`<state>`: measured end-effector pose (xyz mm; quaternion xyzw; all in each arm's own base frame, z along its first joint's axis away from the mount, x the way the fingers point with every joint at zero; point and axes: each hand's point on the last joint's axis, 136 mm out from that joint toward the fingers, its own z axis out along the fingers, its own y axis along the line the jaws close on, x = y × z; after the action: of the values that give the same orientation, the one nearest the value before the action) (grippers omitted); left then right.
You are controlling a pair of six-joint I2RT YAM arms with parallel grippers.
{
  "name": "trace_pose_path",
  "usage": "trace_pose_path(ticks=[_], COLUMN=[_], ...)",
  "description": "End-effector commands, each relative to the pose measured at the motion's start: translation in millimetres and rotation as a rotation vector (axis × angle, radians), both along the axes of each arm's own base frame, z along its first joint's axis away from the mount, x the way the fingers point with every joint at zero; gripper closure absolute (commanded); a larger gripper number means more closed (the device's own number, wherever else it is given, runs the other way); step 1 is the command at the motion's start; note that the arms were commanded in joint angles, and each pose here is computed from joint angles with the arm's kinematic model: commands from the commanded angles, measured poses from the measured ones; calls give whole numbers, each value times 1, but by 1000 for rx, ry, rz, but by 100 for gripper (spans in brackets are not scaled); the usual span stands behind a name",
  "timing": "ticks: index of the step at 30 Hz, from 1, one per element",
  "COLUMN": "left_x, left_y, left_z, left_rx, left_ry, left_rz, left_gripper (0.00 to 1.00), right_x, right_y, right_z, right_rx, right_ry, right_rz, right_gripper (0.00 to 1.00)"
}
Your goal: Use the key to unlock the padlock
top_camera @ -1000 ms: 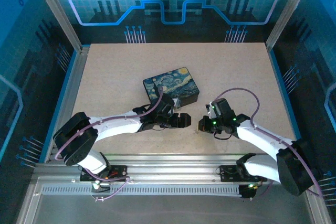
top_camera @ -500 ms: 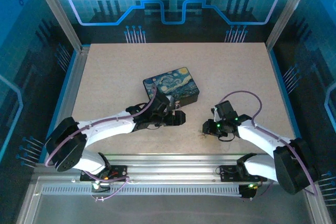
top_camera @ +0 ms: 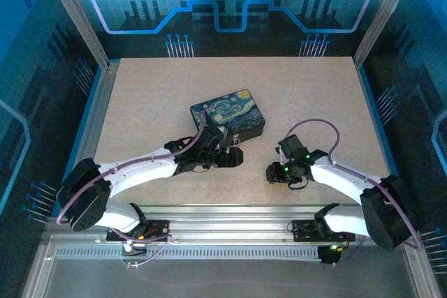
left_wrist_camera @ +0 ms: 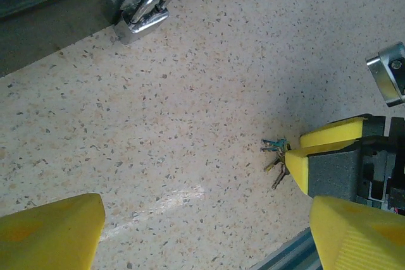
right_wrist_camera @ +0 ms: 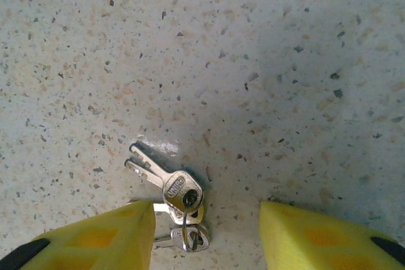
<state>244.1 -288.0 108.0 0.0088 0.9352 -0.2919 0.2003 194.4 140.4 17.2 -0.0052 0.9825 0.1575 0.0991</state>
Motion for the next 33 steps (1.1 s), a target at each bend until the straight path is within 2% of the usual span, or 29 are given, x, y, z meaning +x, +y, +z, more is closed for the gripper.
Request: trace_pose_path(ticks=[1,9,19,27,33], left_x=[-2,-4,-4,-5,-7], left_y=[10,15,14,14,13], left_z=[0,-1,-4,-6,-8], left_rx=[26,44,52,52,50], left_ry=[-17,-24,-21,-15,-6], left_rz=[-4,-8,-15,-21,-30], left_gripper=[14,14,14,14,14], right_x=[9,16,29,24,24], right_y=[5,19,35,35,39], right_z=[-2,-11,3,-9,-4], right_rx=[-42,-79,-61,-54,-27], right_ry=[-21,-22,-90,-66,-96], right_rz=[7,36,69,72,92], right_gripper=[55,61,66,69,78])
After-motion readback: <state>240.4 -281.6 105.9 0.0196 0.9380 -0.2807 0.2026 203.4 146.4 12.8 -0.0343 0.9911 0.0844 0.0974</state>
